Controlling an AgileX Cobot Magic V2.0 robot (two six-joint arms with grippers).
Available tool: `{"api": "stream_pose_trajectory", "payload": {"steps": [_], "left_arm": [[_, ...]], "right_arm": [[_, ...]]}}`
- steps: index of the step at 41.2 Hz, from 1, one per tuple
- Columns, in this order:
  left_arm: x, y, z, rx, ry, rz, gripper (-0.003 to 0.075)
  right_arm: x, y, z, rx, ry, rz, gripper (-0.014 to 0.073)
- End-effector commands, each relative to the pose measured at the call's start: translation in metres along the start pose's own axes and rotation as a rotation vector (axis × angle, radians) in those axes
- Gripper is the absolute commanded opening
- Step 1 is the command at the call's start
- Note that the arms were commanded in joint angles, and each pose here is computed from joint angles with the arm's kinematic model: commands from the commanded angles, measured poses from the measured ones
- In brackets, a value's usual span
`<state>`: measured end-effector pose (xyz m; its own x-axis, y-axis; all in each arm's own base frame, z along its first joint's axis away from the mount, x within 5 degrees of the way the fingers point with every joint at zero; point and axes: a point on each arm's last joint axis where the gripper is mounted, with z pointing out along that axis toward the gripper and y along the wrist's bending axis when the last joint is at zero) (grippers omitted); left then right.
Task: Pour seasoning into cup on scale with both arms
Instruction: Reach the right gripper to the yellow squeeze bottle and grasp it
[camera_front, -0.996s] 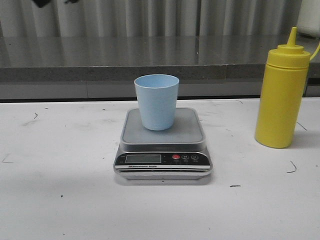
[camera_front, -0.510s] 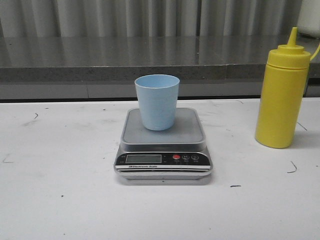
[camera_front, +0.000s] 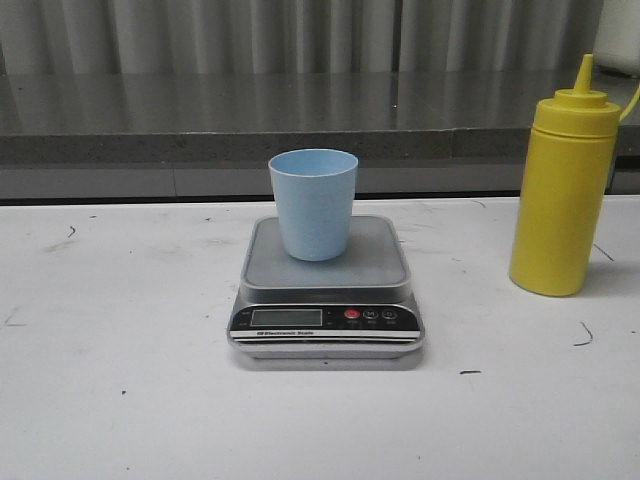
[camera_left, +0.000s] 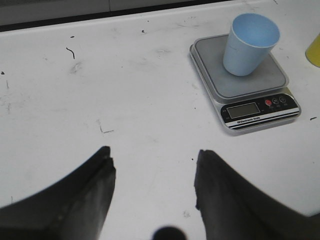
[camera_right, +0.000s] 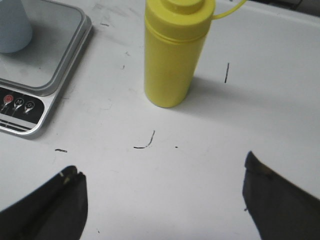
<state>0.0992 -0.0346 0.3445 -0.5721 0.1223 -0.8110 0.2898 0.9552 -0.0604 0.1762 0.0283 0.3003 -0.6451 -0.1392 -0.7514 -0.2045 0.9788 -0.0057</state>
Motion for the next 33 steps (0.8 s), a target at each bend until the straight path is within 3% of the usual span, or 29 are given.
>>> {"api": "stream_pose_trajectory", "payload": {"steps": [1,6,13,33], "left_arm": [[-0.012,-0.001,-0.005,0.007,-0.095,-0.001,0.0365],[-0.012,-0.001,-0.005,0.007,-0.095,-0.001,0.0365],[-0.012,-0.001,-0.005,0.007,-0.095,-0.001,0.0365],[-0.012,-0.002,-0.005,0.015,-0.094,-0.009,0.0365]], "right_arm": [[-0.019,0.0,0.015,-0.006,-0.115,0.03,0.0645],[-0.01,-0.002,0.044,0.003,-0.2,0.108,0.0645],[0.014,-0.003,0.08,0.049,-0.276,0.123,0.0645],[0.025,-0.004,0.157,0.112,-0.461,0.173,0.0645]]}}
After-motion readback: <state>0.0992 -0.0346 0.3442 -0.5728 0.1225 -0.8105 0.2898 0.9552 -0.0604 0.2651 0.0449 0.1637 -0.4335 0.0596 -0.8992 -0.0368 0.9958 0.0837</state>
